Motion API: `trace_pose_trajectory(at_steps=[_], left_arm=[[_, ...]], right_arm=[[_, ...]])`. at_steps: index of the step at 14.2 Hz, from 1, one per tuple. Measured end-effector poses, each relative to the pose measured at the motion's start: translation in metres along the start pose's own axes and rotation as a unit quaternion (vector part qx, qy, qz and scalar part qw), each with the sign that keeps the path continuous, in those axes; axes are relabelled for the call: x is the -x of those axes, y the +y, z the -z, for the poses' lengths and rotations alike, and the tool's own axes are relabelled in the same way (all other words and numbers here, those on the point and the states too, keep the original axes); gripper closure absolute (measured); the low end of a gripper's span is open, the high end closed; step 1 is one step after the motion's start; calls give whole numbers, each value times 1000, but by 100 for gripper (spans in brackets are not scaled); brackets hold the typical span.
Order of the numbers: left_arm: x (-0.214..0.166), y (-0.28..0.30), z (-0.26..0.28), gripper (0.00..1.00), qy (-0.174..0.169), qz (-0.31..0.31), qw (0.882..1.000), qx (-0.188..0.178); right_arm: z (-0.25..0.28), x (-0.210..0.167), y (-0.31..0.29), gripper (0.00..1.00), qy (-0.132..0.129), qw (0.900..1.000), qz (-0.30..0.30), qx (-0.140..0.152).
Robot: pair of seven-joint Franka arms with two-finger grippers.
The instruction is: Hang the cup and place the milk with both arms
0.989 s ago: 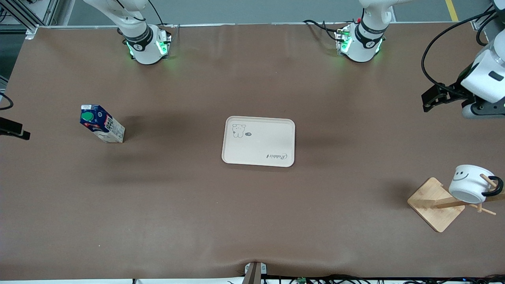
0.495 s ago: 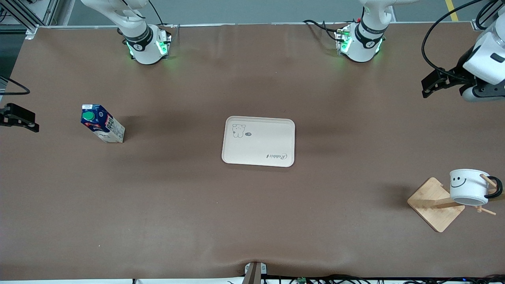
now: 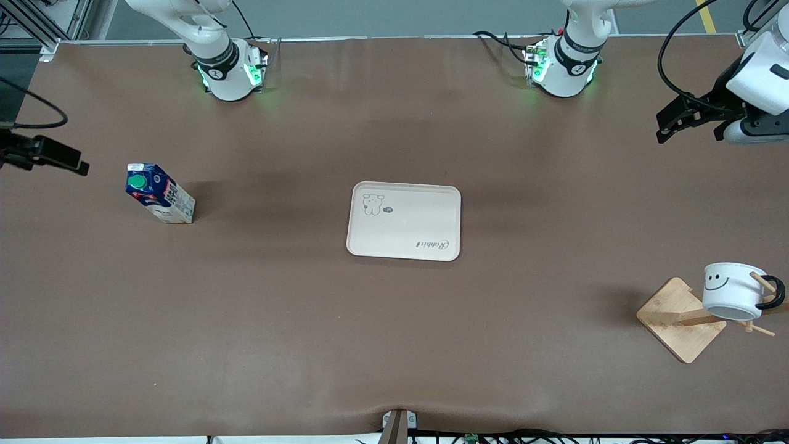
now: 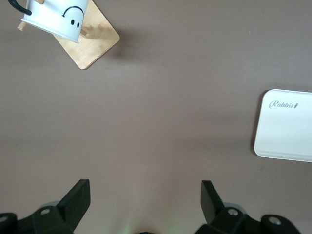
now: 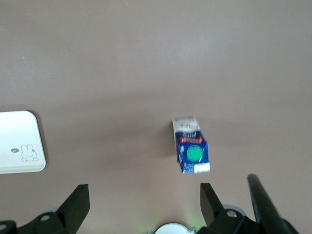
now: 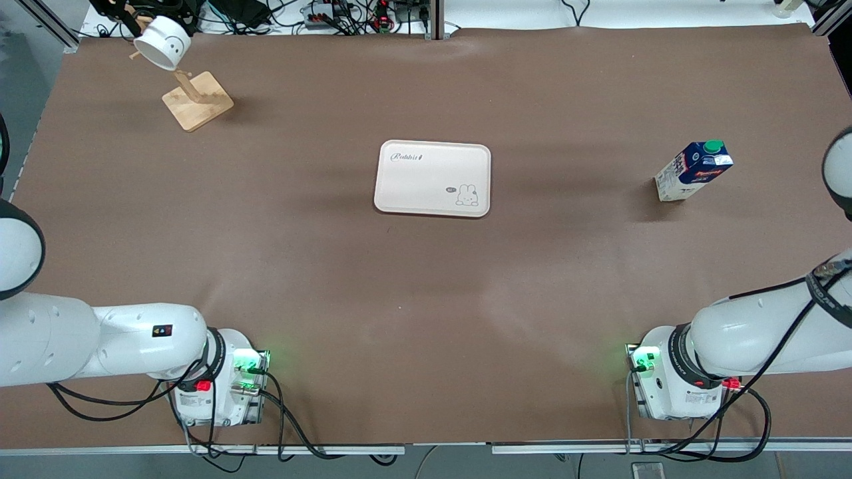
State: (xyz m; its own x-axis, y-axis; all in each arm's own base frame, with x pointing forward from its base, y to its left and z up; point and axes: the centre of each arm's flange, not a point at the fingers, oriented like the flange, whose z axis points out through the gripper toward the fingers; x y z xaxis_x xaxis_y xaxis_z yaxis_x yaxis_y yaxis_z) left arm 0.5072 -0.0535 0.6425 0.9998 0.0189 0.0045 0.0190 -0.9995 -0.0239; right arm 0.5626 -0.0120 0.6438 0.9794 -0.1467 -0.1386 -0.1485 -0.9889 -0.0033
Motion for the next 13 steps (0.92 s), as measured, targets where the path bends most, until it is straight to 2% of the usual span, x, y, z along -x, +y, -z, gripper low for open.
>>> trace_pose_trajectory(at_steps=[4,8,13], left_arm=[[0,1,1,0,1,-1,1000,1],[0,3,1,0,1,-1,1000,7],[0,-1,5,0,5,4,1000,16]], right_arm=[[-15,37,14,0,-1,1000,-15,-4],[11,41,15,0,36,999,-22,-9],[14,44,15,0,31,999,-22,-9]])
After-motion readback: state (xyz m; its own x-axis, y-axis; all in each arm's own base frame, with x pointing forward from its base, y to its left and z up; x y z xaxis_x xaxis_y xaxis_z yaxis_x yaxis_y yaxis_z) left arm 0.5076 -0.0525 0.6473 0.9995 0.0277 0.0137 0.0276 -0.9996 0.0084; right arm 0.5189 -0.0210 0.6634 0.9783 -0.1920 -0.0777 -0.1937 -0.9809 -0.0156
